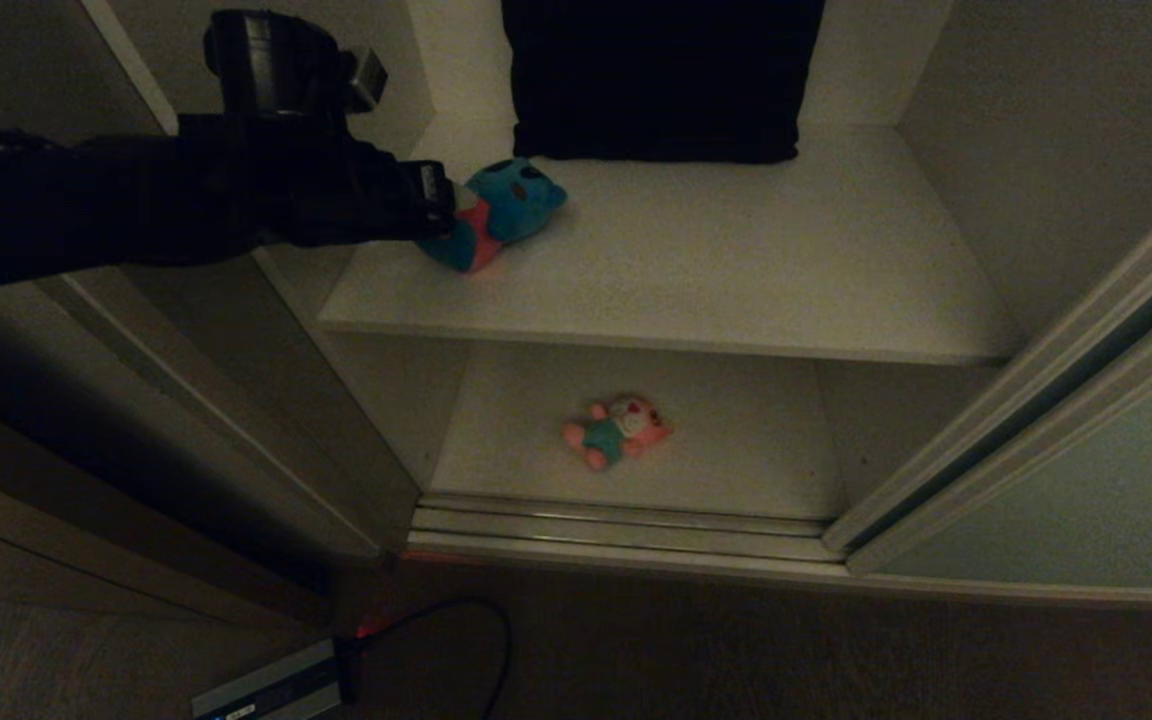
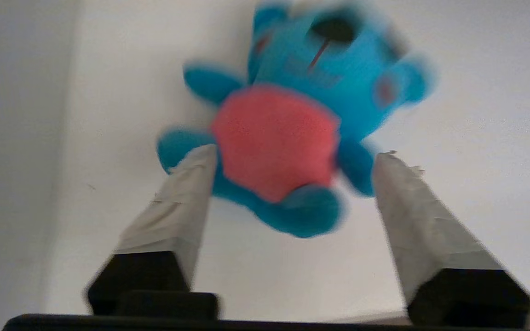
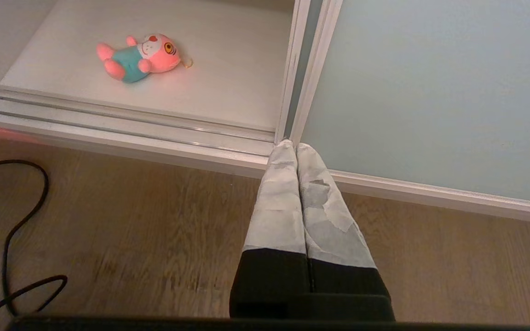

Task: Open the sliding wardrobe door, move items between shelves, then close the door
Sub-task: Place the blue doll on the higher shelf, then place the pink doll on the higher shelf

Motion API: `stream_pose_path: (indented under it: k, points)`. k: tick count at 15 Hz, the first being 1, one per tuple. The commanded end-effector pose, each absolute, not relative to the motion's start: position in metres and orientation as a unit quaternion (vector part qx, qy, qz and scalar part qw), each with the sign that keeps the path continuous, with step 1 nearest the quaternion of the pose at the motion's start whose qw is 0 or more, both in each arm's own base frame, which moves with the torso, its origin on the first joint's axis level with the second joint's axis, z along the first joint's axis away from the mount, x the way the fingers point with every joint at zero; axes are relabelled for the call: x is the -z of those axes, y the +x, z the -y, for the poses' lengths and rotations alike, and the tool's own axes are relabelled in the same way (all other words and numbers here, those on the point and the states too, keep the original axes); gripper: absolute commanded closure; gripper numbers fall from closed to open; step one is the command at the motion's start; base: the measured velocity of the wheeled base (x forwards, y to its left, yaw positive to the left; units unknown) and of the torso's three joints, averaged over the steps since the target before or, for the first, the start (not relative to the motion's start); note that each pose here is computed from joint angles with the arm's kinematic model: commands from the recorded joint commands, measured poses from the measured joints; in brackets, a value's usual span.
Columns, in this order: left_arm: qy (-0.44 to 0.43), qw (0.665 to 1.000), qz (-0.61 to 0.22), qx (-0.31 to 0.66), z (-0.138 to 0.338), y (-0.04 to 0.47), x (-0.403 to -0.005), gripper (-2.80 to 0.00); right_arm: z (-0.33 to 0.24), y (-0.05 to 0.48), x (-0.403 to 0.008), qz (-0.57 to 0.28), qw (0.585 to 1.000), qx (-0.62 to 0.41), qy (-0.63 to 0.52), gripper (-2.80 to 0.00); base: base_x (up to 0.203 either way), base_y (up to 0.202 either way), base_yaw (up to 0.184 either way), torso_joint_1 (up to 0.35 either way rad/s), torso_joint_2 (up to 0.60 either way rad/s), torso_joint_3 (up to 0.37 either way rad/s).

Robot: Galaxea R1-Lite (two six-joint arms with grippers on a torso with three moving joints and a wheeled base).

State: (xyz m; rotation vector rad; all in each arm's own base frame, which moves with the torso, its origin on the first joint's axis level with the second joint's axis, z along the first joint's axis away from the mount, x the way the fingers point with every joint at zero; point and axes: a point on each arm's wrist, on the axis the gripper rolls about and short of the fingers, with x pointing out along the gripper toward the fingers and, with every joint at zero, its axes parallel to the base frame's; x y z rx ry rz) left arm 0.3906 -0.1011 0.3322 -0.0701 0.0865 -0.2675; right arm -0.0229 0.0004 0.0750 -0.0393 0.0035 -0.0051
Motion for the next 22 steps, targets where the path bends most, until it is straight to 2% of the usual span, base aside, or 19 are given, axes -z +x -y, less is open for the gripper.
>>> stream_pose_path:
  k: [1,2,3,4,6,9,11,15,18,21,22]
  points:
    - [-0.048,0.989,0.014,0.142,0.091,0.344,-0.381,-2.8,0.0,-0.023,-0.074,-0.004,1.0,0.002,-0.02,0.0,0.0,0.0,0.0,0.0,0.0,0.0]
    - [-0.051,0.987,0.026,0.149,0.088,0.322,-0.395,-2.8,0.0,-0.023,-0.074,-0.004,1.0,0.002,-0.02,0.0,0.0,0.0,0.0,0.0,0.0,0.0]
    - [-0.051,0.986,0.031,0.155,0.084,0.3,-0.405,-1.64,0.0,-0.023,-0.074,-0.004,1.0,0.002,-0.02,0.0,0.0,0.0,0.0,0.0,0.0,0.0]
    - [-0.051,0.985,0.032,0.163,0.079,0.276,-0.412,0.0,0.0,-0.022,-0.074,-0.005,1.0,0.002,-0.02,0.0,0.0,0.0,0.0,0.0,0.0,0.0]
    - [-0.041,0.982,0.03,0.179,0.066,0.22,-0.414,0.0,0.0,-0.023,-0.074,-0.004,1.0,0.002,-0.02,0.0,0.0,0.0,0.0,0.0,0.0,0.0]
    - [-0.007,0.983,0.019,0.18,0.038,0.129,-0.382,0.0,0.0,-0.023,-0.074,-0.004,1.0,0.002,-0.02,0.0,0.0,0.0,0.0,0.0,0.0,0.0]
    - [0.007,0.988,0.01,0.154,0.018,0.072,-0.343,0.0,0.0,-0.023,-0.074,-0.004,1.0,0.002,-0.02,0.0,0.0,0.0,0.0,0.0,0.0,0.0]
    - [0.018,0.994,-0.014,0.109,0.001,-0.013,-0.24,0.0,0.0,-0.023,-0.074,-0.004,1.0,0.002,-0.02,0.0,0.0,0.0,0.0,0.0,0.0,0.0]
    - [0.013,0.996,-0.047,0.079,0.002,-0.037,-0.158,0.0,0.0,-0.023,-0.074,-0.004,1.0,0.002,-0.02,0.0,0.0,0.0,0.0,0.0,0.0,0.0]
    - [0.016,0.995,-0.068,0.067,0.002,-0.04,-0.094,0.0,0.0,-0.023,-0.074,-0.004,1.0,0.002,-0.02,0.0,0.0,0.0,0.0,0.0,0.0,0.0]
    - [0.0,0.996,-0.076,0.044,0.002,-0.037,-0.085,0.0,0.0,-0.023,-0.074,-0.003,1.0,0.002,-0.02,0.0,0.0,0.0,0.0,0.0,0.0,0.0]
